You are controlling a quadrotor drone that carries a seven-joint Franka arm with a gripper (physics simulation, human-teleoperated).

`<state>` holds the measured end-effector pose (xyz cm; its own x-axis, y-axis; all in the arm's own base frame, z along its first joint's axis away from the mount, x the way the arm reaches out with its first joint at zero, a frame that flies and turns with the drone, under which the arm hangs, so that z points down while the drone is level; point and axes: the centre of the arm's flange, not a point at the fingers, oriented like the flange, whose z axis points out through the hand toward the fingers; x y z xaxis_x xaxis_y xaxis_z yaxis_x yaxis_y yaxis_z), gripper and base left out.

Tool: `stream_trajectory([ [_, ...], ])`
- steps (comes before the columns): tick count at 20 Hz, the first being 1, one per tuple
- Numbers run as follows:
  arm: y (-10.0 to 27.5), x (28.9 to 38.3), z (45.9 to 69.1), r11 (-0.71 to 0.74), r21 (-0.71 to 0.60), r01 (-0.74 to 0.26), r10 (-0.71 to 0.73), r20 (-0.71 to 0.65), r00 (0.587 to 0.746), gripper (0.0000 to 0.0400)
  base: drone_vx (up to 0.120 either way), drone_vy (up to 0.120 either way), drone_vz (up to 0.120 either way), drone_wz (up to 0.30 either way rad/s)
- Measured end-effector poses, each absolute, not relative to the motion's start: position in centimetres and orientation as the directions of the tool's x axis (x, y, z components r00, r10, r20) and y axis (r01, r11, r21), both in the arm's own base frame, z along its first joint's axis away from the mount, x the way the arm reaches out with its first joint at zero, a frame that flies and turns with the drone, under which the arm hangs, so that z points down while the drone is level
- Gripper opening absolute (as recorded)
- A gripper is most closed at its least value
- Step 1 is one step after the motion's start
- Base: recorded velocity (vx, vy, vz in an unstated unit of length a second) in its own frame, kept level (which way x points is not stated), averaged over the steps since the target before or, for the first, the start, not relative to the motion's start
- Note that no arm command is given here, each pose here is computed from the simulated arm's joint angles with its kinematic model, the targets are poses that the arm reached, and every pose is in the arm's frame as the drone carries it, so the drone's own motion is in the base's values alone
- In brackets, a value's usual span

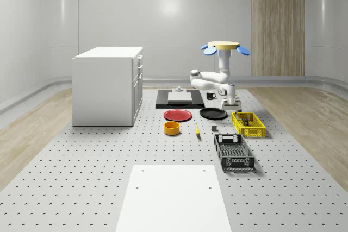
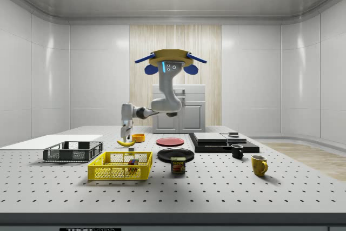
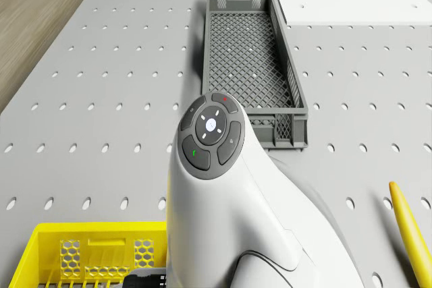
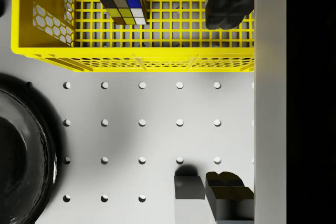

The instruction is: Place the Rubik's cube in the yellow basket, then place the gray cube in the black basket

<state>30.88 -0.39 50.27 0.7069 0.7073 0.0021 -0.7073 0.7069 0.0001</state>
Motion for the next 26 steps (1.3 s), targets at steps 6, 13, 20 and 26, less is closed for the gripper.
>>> stream_trajectory([
  [6,-0.39,30.88,50.27,0.707,0.000,-0.707,0.707,0.002,0.707,0.0400,0.027,-0.120,0.000,0.000],
  [13,-0.39,30.88,50.27,0.707,0.000,-0.707,0.707,0.002,0.707,0.0400,0.000,-0.120,-0.074,0.000],
  [20,-0.40,30.88,50.27,0.707,0.000,-0.707,0.707,0.002,0.707,0.0400,0.000,-0.120,-0.103,0.000],
  [26,-0.40,30.88,50.27,0.707,0.000,-0.707,0.707,0.002,0.707,0.0400,0.000,-0.113,-0.047,0.000],
])
